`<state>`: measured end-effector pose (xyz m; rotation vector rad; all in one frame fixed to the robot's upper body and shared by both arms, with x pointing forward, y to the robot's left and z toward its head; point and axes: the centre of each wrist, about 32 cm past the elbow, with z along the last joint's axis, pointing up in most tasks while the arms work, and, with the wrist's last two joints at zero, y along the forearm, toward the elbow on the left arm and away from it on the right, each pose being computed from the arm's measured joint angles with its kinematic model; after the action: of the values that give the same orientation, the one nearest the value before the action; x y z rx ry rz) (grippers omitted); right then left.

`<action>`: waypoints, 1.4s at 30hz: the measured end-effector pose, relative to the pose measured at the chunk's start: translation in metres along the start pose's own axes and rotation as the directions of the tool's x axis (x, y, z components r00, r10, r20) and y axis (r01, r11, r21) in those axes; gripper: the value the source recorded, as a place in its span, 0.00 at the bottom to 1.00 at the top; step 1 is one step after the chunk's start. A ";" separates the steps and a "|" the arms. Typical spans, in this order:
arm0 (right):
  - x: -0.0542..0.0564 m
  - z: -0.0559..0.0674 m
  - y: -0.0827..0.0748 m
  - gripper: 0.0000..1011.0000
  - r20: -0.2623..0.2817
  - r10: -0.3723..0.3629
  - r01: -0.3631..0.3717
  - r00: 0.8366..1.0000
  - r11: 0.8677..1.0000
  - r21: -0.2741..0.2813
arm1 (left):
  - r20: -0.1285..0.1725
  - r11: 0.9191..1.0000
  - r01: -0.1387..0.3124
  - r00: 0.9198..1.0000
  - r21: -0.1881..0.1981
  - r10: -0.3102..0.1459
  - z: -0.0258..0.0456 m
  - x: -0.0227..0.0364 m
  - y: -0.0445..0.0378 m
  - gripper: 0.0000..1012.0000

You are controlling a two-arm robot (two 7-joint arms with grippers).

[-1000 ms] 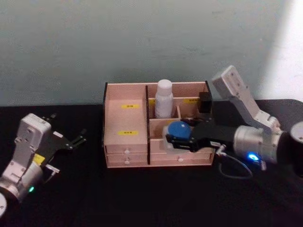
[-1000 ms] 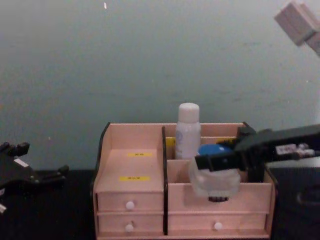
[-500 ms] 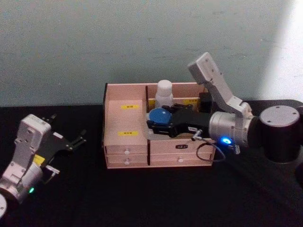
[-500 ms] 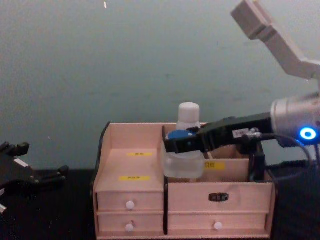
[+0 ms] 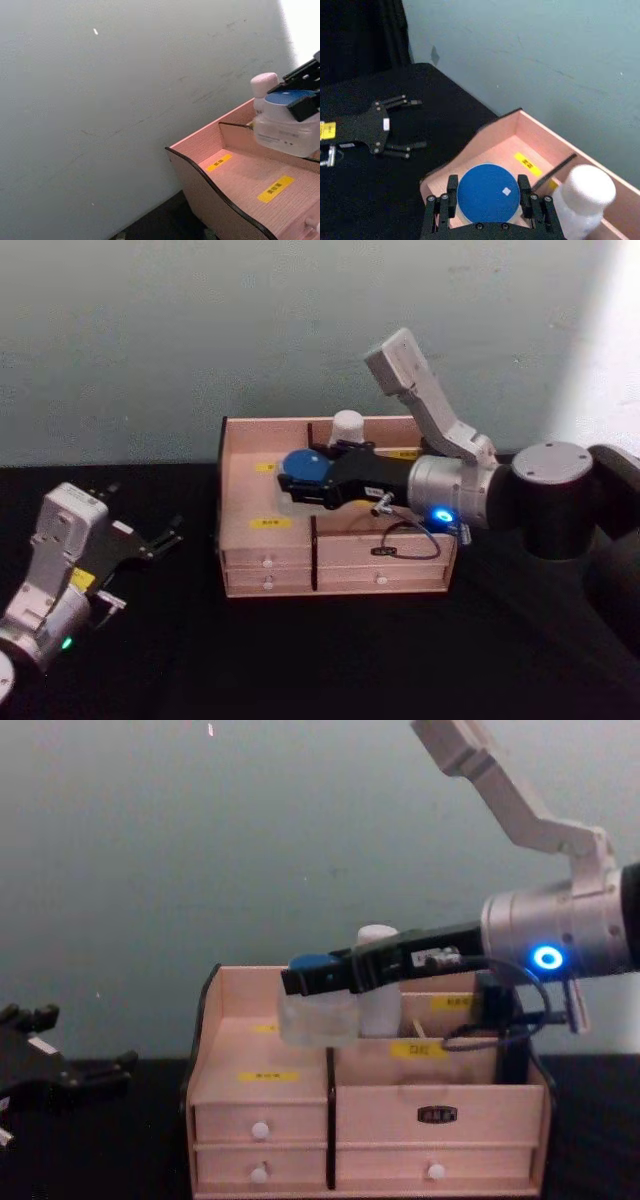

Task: Pick up the facial cleanser and watermelon frost from the table and place them into the tiered storage box.

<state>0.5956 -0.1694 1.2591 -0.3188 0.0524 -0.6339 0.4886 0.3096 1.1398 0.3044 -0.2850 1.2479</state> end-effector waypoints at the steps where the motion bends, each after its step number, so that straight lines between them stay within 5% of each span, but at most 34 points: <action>1: -0.001 0.001 0.003 0.71 0.000 0.003 -0.003 1.000 1.000 0.003 | 0.000 1.000 0.000 1.000 0.000 0.000 0.0000 0.0000 0.0000 0.99; 21: 0.001 0.001 0.043 0.71 -0.012 -0.005 0.004 1.000 1.000 -0.022 | 0.000 1.000 0.000 1.000 0.000 0.000 0.0000 0.0000 0.0000 0.99; 42: 0.001 -0.006 0.052 0.71 -0.012 -0.019 0.019 1.000 0.999 -0.047 | 0.000 1.000 0.000 1.000 0.000 0.000 0.0000 0.0000 0.0000 0.99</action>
<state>0.6257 -0.1326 1.2378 -0.3614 0.0762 -0.6541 0.4886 0.3097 1.1398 0.3045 -0.2850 1.2480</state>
